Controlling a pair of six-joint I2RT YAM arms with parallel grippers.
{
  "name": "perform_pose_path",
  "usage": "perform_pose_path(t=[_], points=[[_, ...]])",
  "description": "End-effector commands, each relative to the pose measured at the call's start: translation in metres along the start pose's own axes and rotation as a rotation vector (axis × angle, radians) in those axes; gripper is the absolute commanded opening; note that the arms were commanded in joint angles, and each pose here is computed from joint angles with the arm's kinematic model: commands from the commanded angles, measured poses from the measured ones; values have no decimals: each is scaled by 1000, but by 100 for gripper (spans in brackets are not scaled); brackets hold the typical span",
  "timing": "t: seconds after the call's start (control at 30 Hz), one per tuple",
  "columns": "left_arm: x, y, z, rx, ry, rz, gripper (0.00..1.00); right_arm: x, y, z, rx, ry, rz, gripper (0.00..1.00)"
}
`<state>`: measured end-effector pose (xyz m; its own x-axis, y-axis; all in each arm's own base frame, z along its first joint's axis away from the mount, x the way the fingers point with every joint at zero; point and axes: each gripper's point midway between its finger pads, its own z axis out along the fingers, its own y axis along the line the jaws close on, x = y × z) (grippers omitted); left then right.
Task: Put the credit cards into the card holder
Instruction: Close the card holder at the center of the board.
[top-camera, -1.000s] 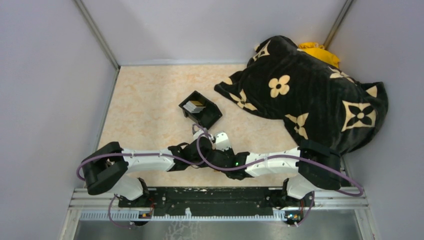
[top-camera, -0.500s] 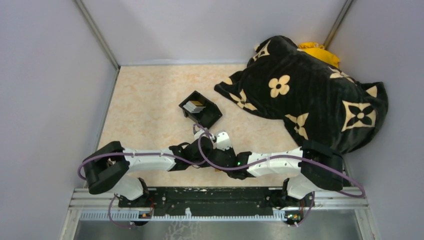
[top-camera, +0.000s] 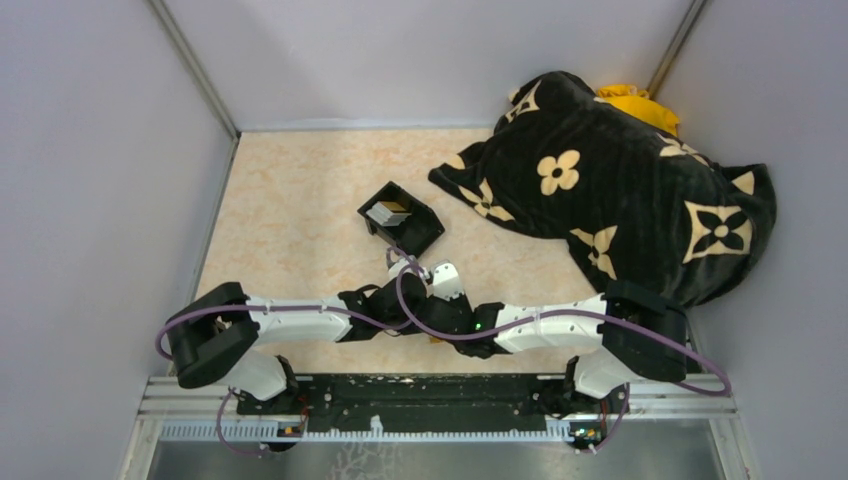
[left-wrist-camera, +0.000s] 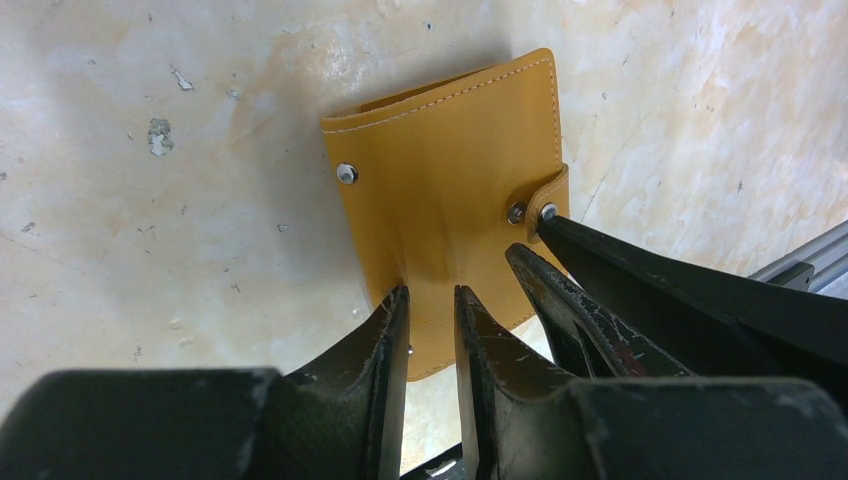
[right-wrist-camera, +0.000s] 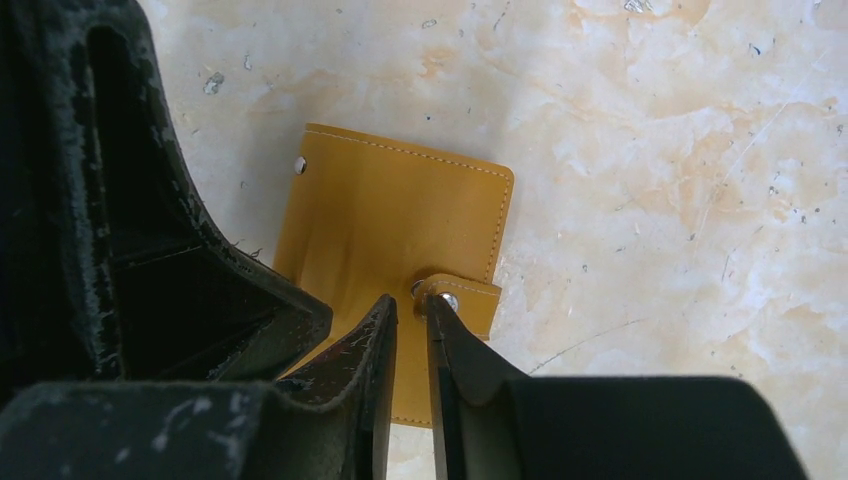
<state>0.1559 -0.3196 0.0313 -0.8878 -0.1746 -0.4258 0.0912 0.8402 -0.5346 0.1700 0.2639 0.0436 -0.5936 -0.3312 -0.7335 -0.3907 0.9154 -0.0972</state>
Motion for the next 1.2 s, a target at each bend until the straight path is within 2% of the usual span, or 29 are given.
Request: perform_pose_path(t=[0.0, 0.23, 0.77, 1.17], points=[[4, 6, 1, -30, 11, 35, 30, -27, 5, -6, -18, -62, 3, 20], [3, 7, 0, -30, 5, 34, 30, -28, 3, -7, -2, -64, -17, 24], [2, 6, 0, -27, 1, 37, 30, -17, -3, 0, 51, -20, -61, 22], [2, 6, 0, -24, 0, 33, 30, -13, -8, 2, 89, -6, -58, 13]])
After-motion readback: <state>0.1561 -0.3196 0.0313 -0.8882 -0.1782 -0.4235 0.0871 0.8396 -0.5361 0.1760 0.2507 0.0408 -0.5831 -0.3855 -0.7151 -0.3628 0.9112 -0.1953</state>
